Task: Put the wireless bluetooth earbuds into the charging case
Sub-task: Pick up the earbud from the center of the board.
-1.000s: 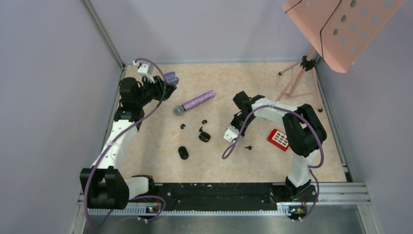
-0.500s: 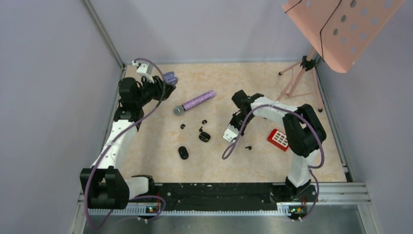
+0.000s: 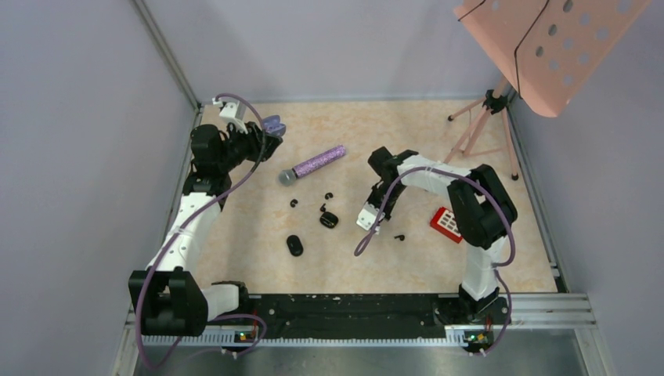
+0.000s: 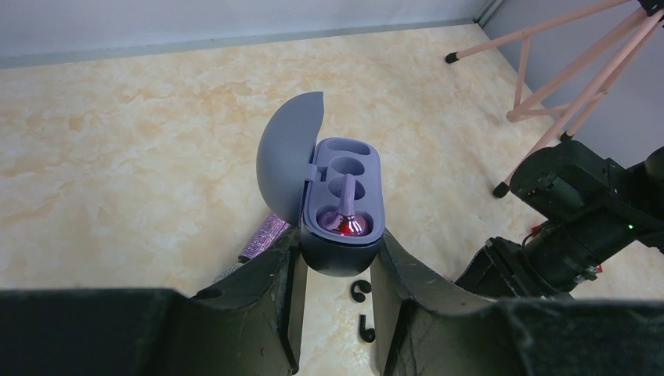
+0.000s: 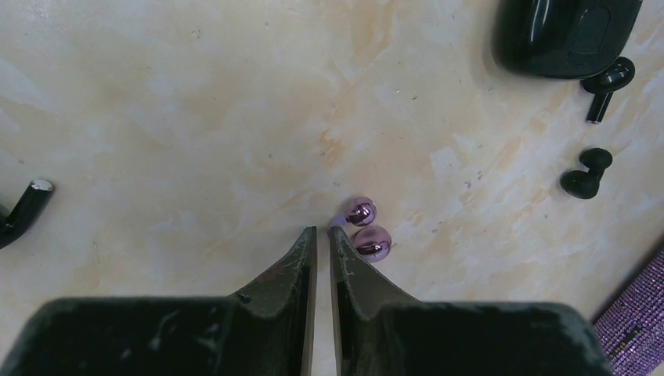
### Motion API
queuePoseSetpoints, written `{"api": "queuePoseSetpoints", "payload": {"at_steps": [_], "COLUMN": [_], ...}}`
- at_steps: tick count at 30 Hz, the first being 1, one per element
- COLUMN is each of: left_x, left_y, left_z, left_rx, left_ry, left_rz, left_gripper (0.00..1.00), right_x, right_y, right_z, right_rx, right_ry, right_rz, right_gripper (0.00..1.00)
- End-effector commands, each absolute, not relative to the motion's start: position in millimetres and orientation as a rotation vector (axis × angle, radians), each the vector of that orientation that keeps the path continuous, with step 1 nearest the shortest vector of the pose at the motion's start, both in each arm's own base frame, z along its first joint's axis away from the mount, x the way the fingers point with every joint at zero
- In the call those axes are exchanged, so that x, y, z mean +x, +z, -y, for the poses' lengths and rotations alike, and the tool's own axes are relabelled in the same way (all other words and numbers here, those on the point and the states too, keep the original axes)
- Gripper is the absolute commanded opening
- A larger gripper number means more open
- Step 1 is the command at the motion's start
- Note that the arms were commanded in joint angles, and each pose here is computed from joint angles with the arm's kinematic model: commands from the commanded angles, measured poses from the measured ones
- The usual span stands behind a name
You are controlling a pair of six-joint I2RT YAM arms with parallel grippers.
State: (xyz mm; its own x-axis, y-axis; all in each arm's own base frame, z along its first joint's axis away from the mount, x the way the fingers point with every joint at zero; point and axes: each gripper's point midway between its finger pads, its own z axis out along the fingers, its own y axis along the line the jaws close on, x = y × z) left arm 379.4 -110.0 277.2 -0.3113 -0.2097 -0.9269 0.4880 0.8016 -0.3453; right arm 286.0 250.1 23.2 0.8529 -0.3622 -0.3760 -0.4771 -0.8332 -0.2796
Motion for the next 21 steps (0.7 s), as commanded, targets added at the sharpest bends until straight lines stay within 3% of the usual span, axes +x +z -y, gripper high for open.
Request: {"api": "queuePoseSetpoints", "payload": {"at_steps": [1,16,21], "left_x": [376.5,372.4,370.9], "left_y": [299.7,300.2,301.2], "left_z": [107.6,108.1,108.1], "left_rx": [0.243,0.237,0.238], "left_ry": [-0.677,-0.685,-0.684], "left_rz": [-1.685,-1.678,-1.675], "left_gripper": [0.0,0.0,0.0], "right_x": [288.0,296.1,294.9], "right_y": [27.2,29.4,14.0], "right_z": [-265.2,-272.4,-264.3], "right_rx": [-2.703,-2.724,-2.814], "right_ry": [0.409,0.367,0.397], "right_rz": [-0.4,-0.388,-0.436], "right_gripper": [0.12,0.12,0.08]}}
